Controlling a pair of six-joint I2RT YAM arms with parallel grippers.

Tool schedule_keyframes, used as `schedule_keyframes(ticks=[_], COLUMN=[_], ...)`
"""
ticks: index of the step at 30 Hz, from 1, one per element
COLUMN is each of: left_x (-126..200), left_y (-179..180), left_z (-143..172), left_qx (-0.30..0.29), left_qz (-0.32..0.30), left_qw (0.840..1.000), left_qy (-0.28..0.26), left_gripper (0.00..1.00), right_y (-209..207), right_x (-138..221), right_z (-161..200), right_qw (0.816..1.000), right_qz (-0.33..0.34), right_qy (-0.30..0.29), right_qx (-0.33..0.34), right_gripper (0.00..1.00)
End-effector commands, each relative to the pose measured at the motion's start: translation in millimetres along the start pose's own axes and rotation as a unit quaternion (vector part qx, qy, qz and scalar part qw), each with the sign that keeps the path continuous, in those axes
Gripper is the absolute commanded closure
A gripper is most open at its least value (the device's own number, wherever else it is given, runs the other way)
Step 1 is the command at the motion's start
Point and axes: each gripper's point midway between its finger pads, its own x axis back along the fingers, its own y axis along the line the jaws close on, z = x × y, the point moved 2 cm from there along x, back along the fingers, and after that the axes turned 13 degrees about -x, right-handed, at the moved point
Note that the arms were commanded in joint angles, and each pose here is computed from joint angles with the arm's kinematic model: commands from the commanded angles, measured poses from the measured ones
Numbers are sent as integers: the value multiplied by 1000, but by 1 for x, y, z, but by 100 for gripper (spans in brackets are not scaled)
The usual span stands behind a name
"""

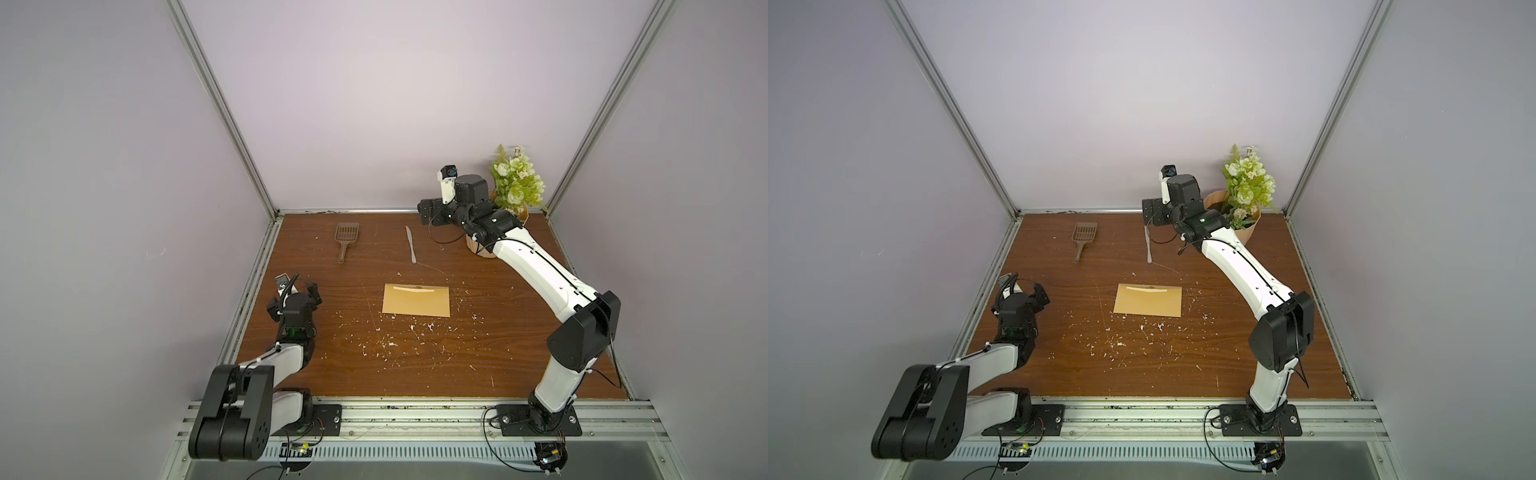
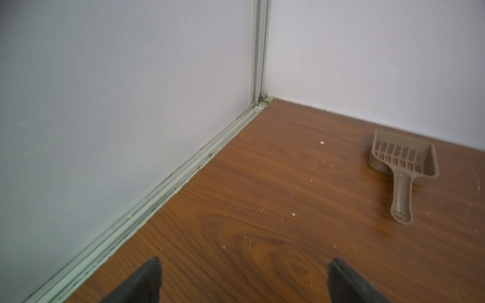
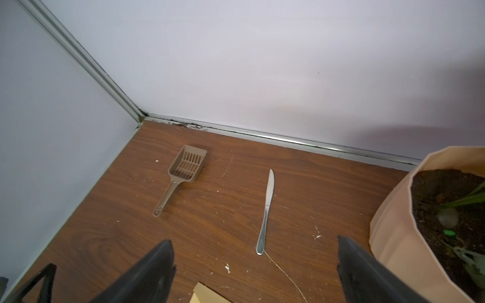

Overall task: Fold the letter paper in half and place it into the envelope
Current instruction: Reset both arms

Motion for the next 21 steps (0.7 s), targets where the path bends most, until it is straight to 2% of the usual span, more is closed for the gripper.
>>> schedule_keyframes(ticks=[1, 4, 5, 8, 11, 15, 17, 18, 19, 21], left_x=[-8, -23, -28, -34, -31, -17, -5, 4, 5, -1], left_y=[-7, -12, -13, -31, -40, -47, -50, -48, -49, -50], left_z=[-26, -30, -28, -30, -31, -31, -22, -25, -27, -26], left_qx=[9, -19, -12, -48, -66, -74, -83, -74, -78, -78], left_qz=[15, 3, 0, 18, 31, 73, 99, 106, 109, 99], left_qw=[998, 999, 999, 998, 996, 991, 986, 982, 980, 983], left_qy=[-53, -46, -45, -48, -52, -82, -105, -136, -146, -133], left_gripper=[1, 0, 0, 0, 0, 1, 1, 0, 0, 0], right_y=[-22, -40, -45, -56, -85, -118, -126, -130, -132, -135], right_x=[24, 35, 39, 49, 58, 61, 62, 62, 64, 66], right_z=[-10, 2, 7, 16, 19, 26, 30, 32, 34, 36], right_qw=[998, 996, 996, 996, 994, 991, 989, 989, 988, 987], right_qz=[47, 71, 74, 70, 91, 75, 77, 80, 83, 85], right_qy=[-23, -29, -31, -41, -56, -46, -40, -36, -35, -33], right_qx=[32, 44, 45, 37, -15, -97, -116, -121, -125, -132], right_gripper=[1, 1, 1, 1, 1, 1, 1, 1, 1, 1])
